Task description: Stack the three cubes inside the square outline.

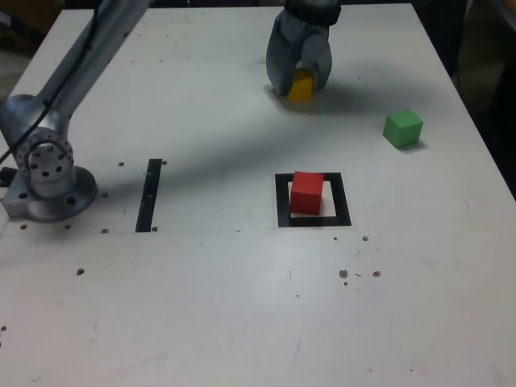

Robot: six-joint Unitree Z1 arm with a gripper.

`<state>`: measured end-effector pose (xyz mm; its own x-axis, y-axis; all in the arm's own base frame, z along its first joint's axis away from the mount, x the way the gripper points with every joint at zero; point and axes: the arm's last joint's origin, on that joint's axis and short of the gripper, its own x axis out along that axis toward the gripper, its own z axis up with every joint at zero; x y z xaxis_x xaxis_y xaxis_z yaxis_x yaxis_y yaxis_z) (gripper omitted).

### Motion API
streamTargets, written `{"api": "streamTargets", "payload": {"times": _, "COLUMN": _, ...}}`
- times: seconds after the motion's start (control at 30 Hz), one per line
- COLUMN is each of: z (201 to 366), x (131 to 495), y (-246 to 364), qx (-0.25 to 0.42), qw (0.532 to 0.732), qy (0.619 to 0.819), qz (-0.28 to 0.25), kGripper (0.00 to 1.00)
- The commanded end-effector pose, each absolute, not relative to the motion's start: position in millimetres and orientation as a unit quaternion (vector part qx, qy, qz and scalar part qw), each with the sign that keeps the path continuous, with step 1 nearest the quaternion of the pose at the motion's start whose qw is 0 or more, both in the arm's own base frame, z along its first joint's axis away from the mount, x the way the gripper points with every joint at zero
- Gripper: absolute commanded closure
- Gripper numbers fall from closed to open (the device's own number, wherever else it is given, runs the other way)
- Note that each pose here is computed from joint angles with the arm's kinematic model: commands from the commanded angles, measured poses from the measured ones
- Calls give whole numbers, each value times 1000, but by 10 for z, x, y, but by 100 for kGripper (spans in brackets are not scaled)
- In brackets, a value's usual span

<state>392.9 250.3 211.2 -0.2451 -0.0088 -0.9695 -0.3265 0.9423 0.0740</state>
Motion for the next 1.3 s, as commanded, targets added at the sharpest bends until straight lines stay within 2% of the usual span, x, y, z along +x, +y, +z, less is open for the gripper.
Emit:
{"api": "streamTargets", "payload": {"times": 0.0, "z": 2076, "x": 3952, "y": 2485, "qx": -106, "qw": 602, "qy": 782, "qz": 125, "kGripper": 72}}
{"api": "streamTargets", "payload": {"times": 0.17, "z": 2167, "x": 3952, "y": 2449, "qx": -88, "qw": 605, "qy": 781, "qz": 126, "kGripper": 81}}
{"api": "streamTargets", "payload": {"times": 0.33, "z": 2356, "x": 3913, "y": 2340, "qx": -57, "qw": 605, "qy": 785, "qz": 122, "kGripper": 84}}
{"api": "streamTargets", "payload": {"times": 0.43, "z": 2566, "x": 3881, "y": 2187, "qx": -34, "qw": 613, "qy": 780, "qz": 117, "kGripper": 85}}
{"api": "streamTargets", "payload": {"times": 0.6, "z": 3059, "x": 3758, "y": 1718, "qx": 8, "qw": 640, "qy": 761, "qz": 107, "kGripper": 85}}
{"api": "streamTargets", "payload": {"times": 0.7, "z": 3211, "x": 3673, "y": 1410, "qx": 24, "qw": 644, "qy": 758, "qz": 100, "kGripper": 85}}
{"api": "streamTargets", "payload": {"times": 0.93, "z": 3258, "x": 3596, "y": 572, "qx": 56, "qw": 641, "qy": 762, "qz": 73, "kGripper": 84}}
{"api": "streamTargets", "payload": {"times": 1.13, "z": 3335, "x": 3478, "y": -190, "qx": 79, "qw": 654, "qy": 751, "qz": 52, "kGripper": 84}}
{"api": "streamTargets", "payload": {"times": 1.27, "z": 3325, "x": 3453, "y": -548, "qx": 81, "qw": 660, "qy": 746, "qz": 33, "kGripper": 84}}
